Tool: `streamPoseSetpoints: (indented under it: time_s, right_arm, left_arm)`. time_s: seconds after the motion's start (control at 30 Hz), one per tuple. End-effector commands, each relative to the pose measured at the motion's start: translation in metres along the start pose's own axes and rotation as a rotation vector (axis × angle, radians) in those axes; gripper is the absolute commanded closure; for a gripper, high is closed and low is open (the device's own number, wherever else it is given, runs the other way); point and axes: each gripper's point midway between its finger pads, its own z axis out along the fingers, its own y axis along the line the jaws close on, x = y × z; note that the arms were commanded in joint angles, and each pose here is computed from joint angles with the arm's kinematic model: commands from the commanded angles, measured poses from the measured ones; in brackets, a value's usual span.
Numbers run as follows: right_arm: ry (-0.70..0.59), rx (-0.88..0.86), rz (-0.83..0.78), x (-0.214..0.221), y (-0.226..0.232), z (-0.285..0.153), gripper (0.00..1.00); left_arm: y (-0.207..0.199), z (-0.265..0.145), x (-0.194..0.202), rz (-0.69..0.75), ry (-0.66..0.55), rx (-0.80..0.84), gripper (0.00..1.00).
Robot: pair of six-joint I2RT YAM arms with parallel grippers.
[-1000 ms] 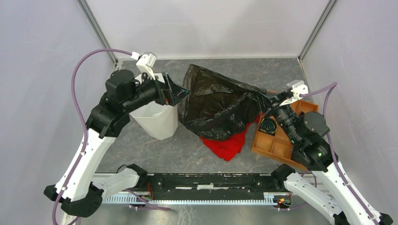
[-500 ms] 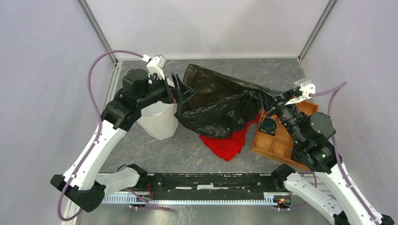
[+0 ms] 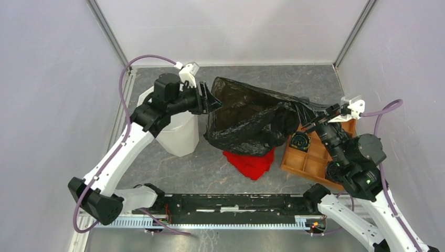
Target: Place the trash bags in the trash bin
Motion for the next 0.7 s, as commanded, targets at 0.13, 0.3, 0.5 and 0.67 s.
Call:
streamPoseSetpoints:
  time_s: [0.13,0.3,0.5,0.67]
  right_arm:
    - [-0.095,0.008,-0.016,-0.030,-0.001,-0.003,0.99]
    - [-0.076,-0.043,-0.035,-0.024,0.009,0.016,0.99]
    - [-0.159,-0.300,0.014,-0.068,0.065,0.055,0.99]
    - [-0.326,-0.599,0.186,-0.143,0.125,0.070,0.99]
  left_arm:
    - [-0.044,-0.006,-0.032,0.021,-0.057,0.166,0.89]
    - [-0.075,-0.045,-0.083,0.086,-0.220,0.182,0.98]
    - [-0.126,-0.126,-0.154,0.237,-0.520,0.239,0.98]
    - [-0.144,-0.233,-0.203,0.293,-0.884,0.155,0.98]
